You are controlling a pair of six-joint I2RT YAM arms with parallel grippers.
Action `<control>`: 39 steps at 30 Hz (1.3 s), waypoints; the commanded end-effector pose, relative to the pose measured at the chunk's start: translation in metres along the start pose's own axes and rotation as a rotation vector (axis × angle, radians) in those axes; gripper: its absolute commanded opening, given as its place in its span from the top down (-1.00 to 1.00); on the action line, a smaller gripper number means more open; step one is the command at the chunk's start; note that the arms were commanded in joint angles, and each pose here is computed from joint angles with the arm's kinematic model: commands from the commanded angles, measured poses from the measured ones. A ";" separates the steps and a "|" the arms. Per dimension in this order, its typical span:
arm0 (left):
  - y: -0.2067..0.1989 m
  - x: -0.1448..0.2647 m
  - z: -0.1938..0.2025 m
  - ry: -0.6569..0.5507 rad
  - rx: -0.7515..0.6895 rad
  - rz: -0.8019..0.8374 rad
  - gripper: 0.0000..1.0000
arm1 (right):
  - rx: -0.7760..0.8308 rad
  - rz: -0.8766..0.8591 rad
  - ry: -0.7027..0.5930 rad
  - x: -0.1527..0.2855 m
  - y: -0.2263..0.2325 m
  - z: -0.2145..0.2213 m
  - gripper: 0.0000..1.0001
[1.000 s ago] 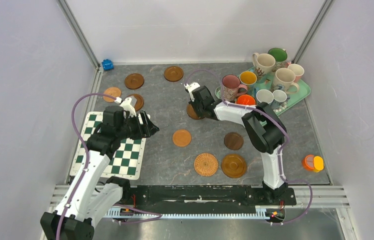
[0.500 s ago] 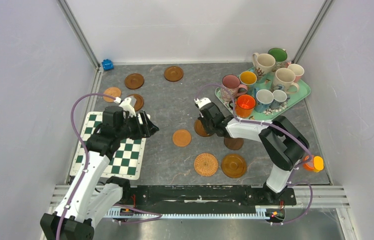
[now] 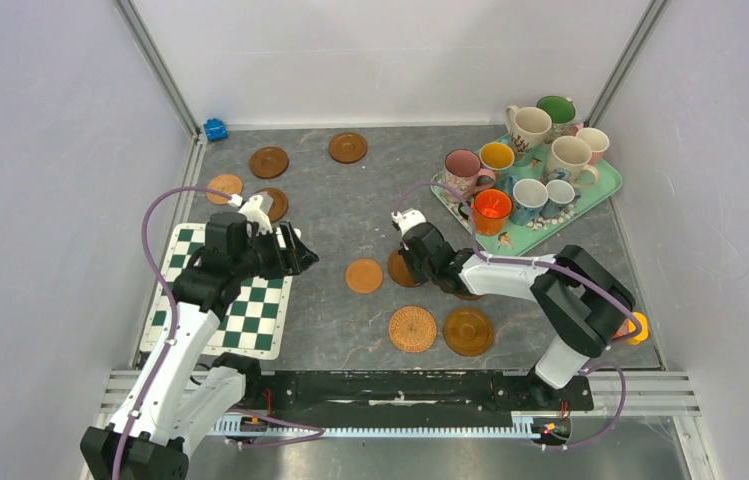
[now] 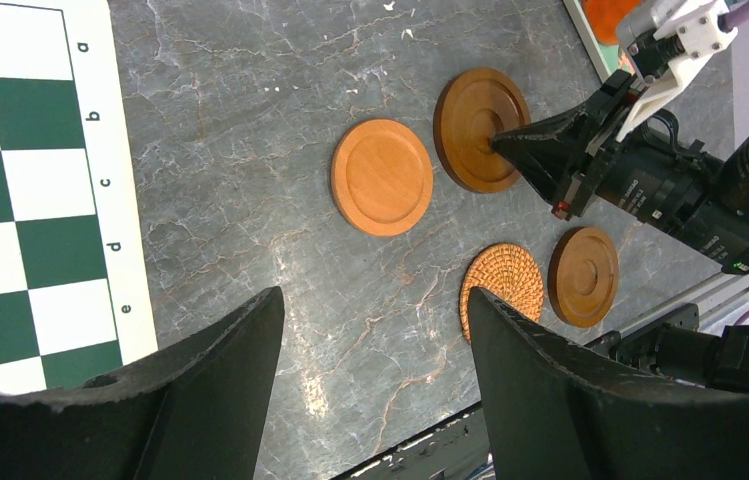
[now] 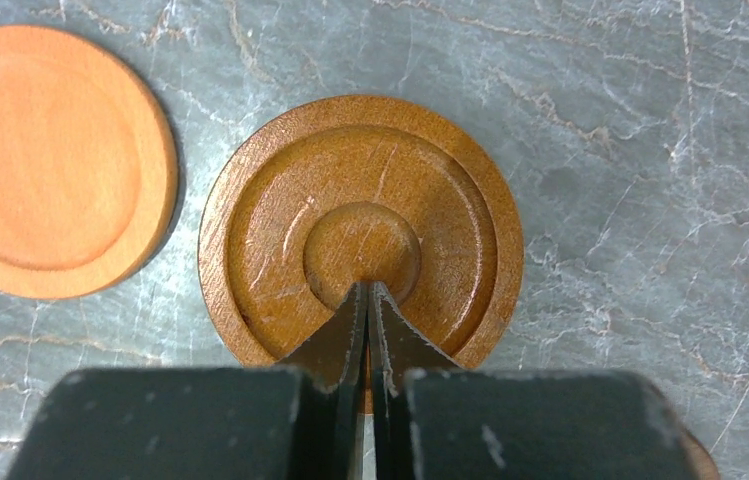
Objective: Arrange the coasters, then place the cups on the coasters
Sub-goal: Move the coaster to the center of the board.
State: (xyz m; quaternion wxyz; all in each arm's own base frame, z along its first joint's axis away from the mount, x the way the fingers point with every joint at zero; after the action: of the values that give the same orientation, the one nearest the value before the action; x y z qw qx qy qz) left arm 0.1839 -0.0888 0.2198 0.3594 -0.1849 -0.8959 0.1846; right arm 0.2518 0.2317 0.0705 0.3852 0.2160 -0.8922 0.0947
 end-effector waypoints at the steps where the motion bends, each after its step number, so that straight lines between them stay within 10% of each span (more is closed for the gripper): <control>1: -0.001 0.001 -0.002 -0.014 -0.026 0.004 -0.49 | 0.014 -0.050 0.192 0.010 0.005 0.054 1.00; 25: 0.000 -0.001 -0.001 -0.006 -0.019 -0.005 -0.50 | -0.001 0.040 0.218 0.032 -0.010 0.077 1.00; 39: 0.012 -0.023 -0.009 0.022 0.027 -0.097 -0.43 | 0.034 0.005 -0.040 0.046 0.005 -0.027 1.00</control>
State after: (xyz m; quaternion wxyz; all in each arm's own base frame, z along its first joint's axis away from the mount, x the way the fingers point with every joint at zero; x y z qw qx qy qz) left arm 0.1906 -0.0884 0.2105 0.3790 -0.1700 -0.8913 0.1820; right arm 0.2184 0.2160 0.0791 0.4140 0.2123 -0.8796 0.0993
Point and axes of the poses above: each gripper's point midway between its finger pads, its own x axis back along the fingers, its own y axis along the line the jaws close on, z = x × y, the point moved 7 cm from there along x, back along the fingers, and after that the axes turned 3 degrees about -x, right-handed, at the moved point
